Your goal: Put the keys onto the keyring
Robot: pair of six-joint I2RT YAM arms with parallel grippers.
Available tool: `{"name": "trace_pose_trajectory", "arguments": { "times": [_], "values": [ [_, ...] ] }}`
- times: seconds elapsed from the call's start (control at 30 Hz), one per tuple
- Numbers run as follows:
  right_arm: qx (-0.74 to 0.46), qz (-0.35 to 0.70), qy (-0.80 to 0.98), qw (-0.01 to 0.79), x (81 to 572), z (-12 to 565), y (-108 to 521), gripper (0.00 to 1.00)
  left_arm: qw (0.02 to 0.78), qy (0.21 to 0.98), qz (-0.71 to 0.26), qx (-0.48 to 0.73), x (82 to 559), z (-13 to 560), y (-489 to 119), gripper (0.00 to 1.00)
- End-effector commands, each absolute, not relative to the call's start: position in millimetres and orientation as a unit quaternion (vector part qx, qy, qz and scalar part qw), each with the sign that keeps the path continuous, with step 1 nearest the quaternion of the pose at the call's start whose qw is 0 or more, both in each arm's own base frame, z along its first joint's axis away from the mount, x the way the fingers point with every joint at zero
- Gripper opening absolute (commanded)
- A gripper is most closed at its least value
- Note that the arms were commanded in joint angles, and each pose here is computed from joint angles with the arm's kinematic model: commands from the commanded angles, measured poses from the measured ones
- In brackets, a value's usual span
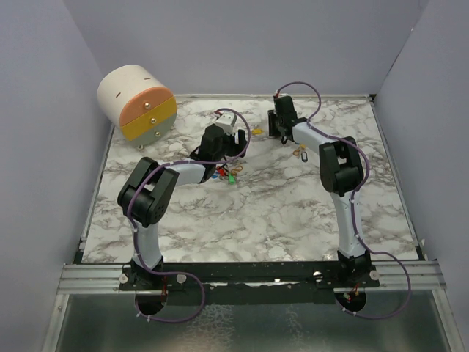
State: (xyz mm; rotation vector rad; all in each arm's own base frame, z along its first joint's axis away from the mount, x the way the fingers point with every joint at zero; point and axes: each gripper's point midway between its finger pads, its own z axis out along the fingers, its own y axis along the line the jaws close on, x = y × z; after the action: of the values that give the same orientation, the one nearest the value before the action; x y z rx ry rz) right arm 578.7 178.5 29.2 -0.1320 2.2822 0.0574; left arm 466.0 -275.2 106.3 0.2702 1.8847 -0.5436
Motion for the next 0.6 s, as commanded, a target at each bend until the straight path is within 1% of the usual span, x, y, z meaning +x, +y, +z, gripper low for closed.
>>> {"name": "trace_pose_trajectory", "arguments": {
  "times": [0.0, 0.07, 0.13, 0.2, 0.37, 0.57],
  "values": [
    [-0.058, 0.019, 0.918, 0.392, 575.2, 9.3, 174.3, 0.35, 0.546, 0.797, -0.233, 0.116, 467.8, 101.3, -274.3, 0.75],
    [-0.059, 0.020, 0.918, 0.392, 575.1, 8.5, 175.0, 0.26, 0.544, 0.798, -0.233, 0.116, 467.8, 99.6, -273.9, 0.75],
    [-0.058, 0.021, 0.918, 0.391, 575.2, 9.0, 174.6, 0.13, 0.543, 0.798, -0.233, 0.116, 467.5, 98.8, -273.6, 0.75],
    [-0.057, 0.021, 0.919, 0.391, 574.3, 9.0, 174.0, 0.07, 0.544, 0.798, -0.233, 0.115, 467.5, 99.2, -272.7, 0.75],
    [-0.055, 0.022, 0.919, 0.390, 571.8, 8.7, 173.4, 0.01, 0.543, 0.799, -0.234, 0.114, 467.4, 97.5, -272.0, 0.75],
    [-0.050, 0.029, 0.914, 0.401, 571.7, 17.4, 175.0, 0.00, 0.543, 0.797, -0.237, 0.115, 467.6, 98.6, -273.1, 0.74]
  ]
}}
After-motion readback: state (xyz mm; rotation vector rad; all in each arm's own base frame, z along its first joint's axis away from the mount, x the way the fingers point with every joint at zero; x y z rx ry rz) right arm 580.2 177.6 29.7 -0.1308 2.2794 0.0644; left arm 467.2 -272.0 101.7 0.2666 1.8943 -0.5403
